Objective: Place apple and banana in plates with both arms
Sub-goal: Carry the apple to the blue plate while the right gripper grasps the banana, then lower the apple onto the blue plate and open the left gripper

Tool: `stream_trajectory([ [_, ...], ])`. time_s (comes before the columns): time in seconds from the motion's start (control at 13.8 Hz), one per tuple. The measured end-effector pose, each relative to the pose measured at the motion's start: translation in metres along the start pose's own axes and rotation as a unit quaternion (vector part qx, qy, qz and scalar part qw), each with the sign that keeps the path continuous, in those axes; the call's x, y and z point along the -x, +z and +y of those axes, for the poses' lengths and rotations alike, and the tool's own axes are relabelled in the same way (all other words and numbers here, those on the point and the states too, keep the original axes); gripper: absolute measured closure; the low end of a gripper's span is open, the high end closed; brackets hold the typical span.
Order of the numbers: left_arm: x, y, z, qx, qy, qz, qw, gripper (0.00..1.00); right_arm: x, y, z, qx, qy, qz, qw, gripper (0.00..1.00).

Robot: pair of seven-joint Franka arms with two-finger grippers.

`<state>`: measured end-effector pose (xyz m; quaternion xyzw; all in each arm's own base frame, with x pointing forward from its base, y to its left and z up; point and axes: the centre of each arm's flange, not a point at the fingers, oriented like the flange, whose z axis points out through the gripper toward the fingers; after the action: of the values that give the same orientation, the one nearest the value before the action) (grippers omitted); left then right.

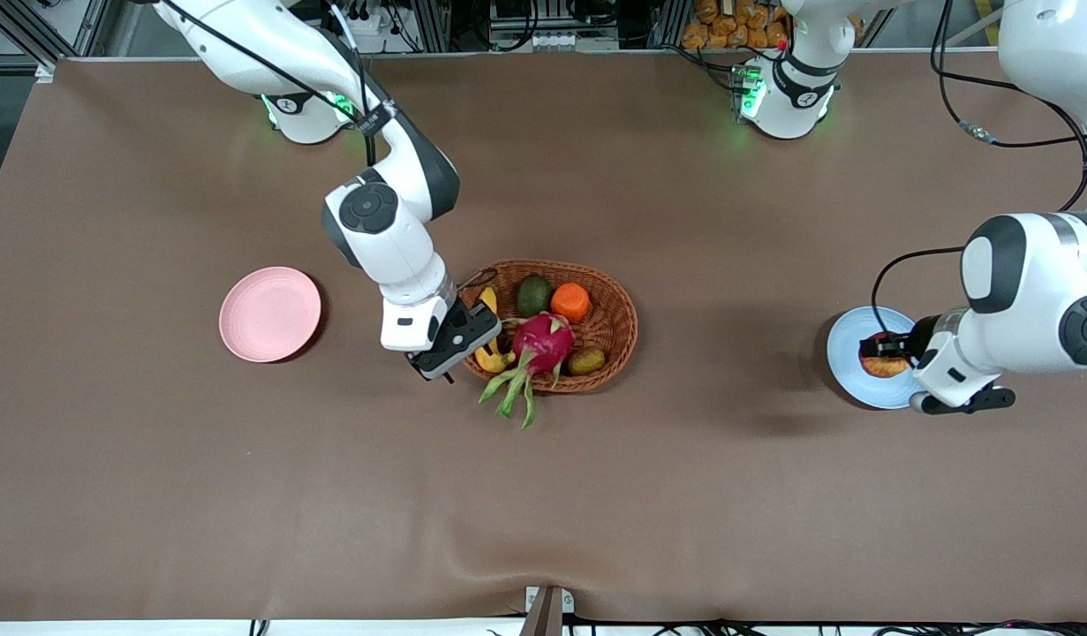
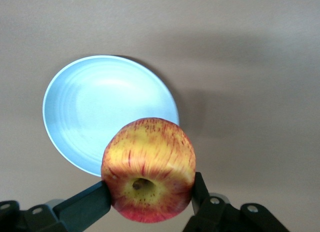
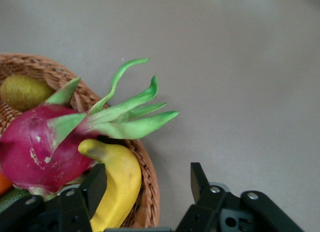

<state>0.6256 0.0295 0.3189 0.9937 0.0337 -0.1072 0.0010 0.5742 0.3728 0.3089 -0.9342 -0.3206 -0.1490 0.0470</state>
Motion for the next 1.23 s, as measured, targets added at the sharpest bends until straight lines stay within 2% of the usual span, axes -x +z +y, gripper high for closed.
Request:
stream_trajectory([
  [0.22, 0.01, 0.032, -0.026, 0.005, 0.012, 0.009, 1.0, 0.29, 0.01, 0.024, -0.021, -0.013, -0.012, -0.02, 1.0, 0.27],
  [0.58, 0.018, 0.066, -0.05, 0.004, 0.031, 0.022, 0.999, 0.29, 0.016, 0.039, -0.037, -0.023, -0.022, -0.031, 0.999, 0.28],
  [0.72, 0.018, 0.075, -0.067, 0.007, 0.034, 0.019, 0.999, 0.29, 0.018, 0.045, -0.04, -0.025, -0.024, -0.036, 0.999, 0.32],
  [0.87, 0.018, 0.089, -0.08, 0.012, 0.034, 0.011, 0.999, 0.29, 0.017, 0.049, -0.04, -0.026, -0.023, -0.034, 0.999, 0.48],
  [0.94, 0.017, 0.096, -0.082, 0.014, 0.034, 0.009, 0.999, 0.29, 0.016, 0.05, -0.04, -0.026, -0.023, -0.032, 0.999, 0.48],
  [1.01, 0.016, 0.103, -0.081, 0.015, 0.035, 0.006, 0.999, 0.29, 0.015, 0.051, -0.039, -0.026, -0.023, -0.03, 0.999, 0.56],
  [1.23, 0.014, 0.112, -0.078, 0.018, 0.037, 0.003, 0.999, 0.29, 0.009, 0.055, -0.038, -0.028, -0.021, -0.021, 0.999, 0.56],
])
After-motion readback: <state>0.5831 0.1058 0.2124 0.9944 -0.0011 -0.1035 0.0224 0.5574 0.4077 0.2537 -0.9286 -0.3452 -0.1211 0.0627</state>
